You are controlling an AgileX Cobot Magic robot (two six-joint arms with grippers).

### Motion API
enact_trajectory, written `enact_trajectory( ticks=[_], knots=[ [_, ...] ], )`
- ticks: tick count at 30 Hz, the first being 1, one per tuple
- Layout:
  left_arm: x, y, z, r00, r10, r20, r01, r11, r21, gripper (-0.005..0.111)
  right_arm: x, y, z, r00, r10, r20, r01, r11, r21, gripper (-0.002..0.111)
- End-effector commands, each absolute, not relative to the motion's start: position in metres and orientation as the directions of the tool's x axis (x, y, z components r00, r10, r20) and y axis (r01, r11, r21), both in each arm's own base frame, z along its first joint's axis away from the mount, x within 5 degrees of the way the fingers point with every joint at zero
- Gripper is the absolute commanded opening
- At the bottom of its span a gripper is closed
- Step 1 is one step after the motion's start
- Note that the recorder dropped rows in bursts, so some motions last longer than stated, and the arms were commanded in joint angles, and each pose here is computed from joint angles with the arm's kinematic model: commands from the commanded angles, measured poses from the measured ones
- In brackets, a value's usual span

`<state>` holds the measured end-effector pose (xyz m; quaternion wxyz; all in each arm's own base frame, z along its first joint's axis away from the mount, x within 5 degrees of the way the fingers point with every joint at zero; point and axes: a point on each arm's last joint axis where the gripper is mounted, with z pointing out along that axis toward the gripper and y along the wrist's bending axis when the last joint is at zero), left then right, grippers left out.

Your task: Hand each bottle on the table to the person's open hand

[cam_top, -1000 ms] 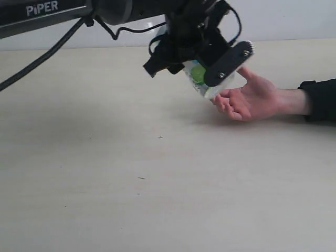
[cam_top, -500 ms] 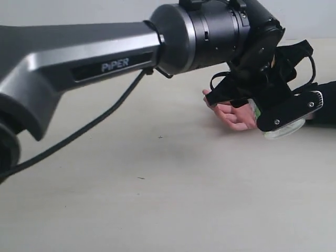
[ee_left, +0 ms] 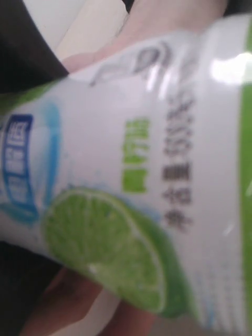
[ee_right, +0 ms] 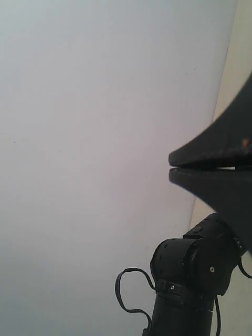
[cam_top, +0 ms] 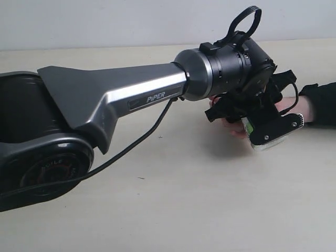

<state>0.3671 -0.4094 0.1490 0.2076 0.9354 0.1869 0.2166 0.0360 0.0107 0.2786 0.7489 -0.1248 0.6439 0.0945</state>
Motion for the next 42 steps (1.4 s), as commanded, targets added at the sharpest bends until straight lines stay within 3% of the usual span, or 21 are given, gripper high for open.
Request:
enact_trajectory(
  ticks=[1,7,10,16,31,35,42],
  knots=[
    [0.369,-0.409,0.156,0.829,0.453,0.33,0.264,-0.835,0.483,0.005,0.036,0.011,0.277,0.156,-0.024,-0.987,-0.3,0.951,-0.07,0.0],
    [0.369,-0.409,0.156,0.827,0.456,0.328,0.267,-0.833,0.485,0.077,0.036,0.011,0.277,0.157,-0.025,-0.987,-0.3,0.951,-0.072,0.0],
    [0.369,-0.41,0.156,0.821,0.47,0.323,0.274,-0.821,0.501,0.087,0.036,0.011,0.277,0.156,-0.023,-0.987,-0.3,0.951,-0.07,0.0],
    [0.369,-0.409,0.165,0.817,0.467,0.338,0.261,-0.823,0.505,0.09,0.036,0.011,0.277,0.156,-0.023,-0.987,-0.3,0.951,-0.07,0.0],
    [0.337,-0.409,0.225,0.811,0.465,0.355,0.268,-0.835,0.481,0.09,0.036,0.011,0.278,0.163,-0.021,-0.986,-0.301,0.951,-0.07,0.0],
    [0.33,-0.403,0.249,0.776,0.549,0.309,0.347,-0.782,0.518,0.09,0.036,0.011,0.278,0.161,-0.022,-0.987,-0.301,0.951,-0.07,0.0],
    [0.314,-0.381,0.305,0.57,0.816,0.096,0.619,-0.503,0.603,0.09,0.036,0.011,0.278,0.161,-0.022,-0.987,-0.301,0.951,-0.07,0.0]
  ],
)
